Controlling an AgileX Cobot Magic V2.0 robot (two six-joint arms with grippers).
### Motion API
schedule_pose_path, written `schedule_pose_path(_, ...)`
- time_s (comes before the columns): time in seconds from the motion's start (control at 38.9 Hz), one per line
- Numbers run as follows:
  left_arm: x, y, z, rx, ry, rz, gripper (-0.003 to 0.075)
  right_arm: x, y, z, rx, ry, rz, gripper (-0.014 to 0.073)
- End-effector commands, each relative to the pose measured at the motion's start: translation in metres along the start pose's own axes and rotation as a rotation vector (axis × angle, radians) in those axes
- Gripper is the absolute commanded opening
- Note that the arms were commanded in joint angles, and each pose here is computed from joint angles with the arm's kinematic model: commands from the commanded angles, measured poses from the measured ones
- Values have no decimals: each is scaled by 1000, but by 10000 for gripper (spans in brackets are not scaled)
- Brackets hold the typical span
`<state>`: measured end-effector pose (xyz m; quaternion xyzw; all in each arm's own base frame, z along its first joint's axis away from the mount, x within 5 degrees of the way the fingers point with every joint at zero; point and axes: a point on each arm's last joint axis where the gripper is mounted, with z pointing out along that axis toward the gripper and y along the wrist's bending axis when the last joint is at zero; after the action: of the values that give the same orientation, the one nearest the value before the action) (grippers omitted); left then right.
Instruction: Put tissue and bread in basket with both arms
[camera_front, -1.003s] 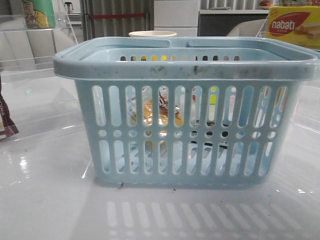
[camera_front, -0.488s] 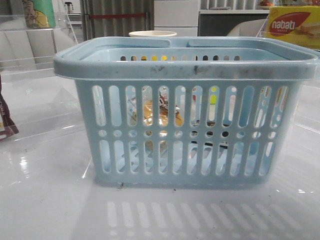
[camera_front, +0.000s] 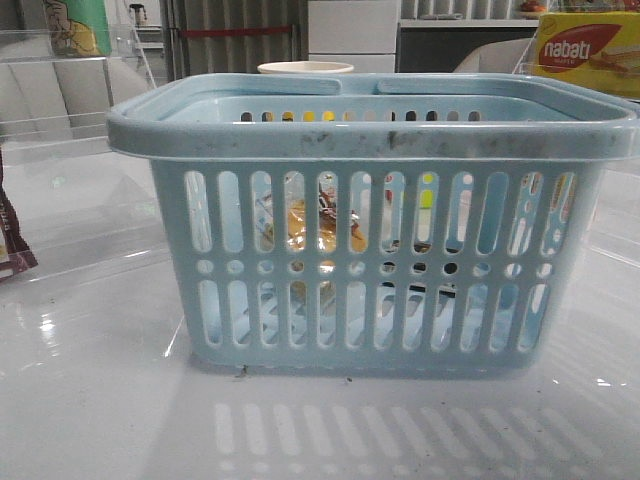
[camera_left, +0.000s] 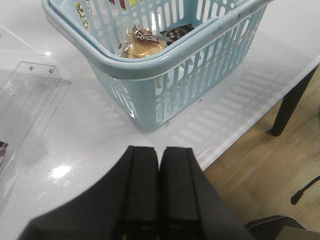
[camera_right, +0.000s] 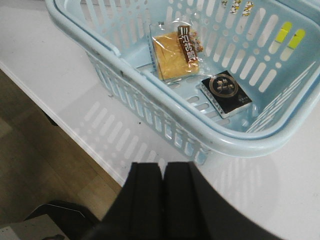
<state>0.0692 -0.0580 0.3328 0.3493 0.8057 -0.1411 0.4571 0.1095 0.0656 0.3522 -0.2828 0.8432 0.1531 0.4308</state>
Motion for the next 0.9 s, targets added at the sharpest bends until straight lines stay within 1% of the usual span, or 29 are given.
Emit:
schedule_pose_path(0.0, -14, 1, -6, -12, -101, -2, 93, -10, -1, -7, 21, -75, 2, 56)
schedule_pose_path(0.33, -14, 1, -6, -12, -101, -2, 93, -10, -1, -7, 21, -75, 2, 56)
schedule_pose_path(0.44, -11, 3, -12, -36, -131, -15, 93, -10, -1, -7, 20, -74, 2, 56)
schedule_pose_path(0.49, -9, 5, -16, -74, -153, -32, 93, -10, -1, -7, 20, -74, 2, 56)
schedule_pose_path(0.54, -6, 8, -21, -130, -203, -52, 93, -10, -1, -7, 20, -74, 2, 56)
schedule_pose_path(0.64, 0, 16, -28, -281, -373, -93, 93, -10, -1, -7, 20, -74, 2, 56)
schedule_pose_path(0.77, 20, 19, -32, -459, -554, -113, 93, -10, -1, -7, 20, -74, 2, 56)
schedule_pose_path(0.87, 44, 19, -29, -604, -611, -129, 93, -10, -1, -7, 20, -74, 3, 56)
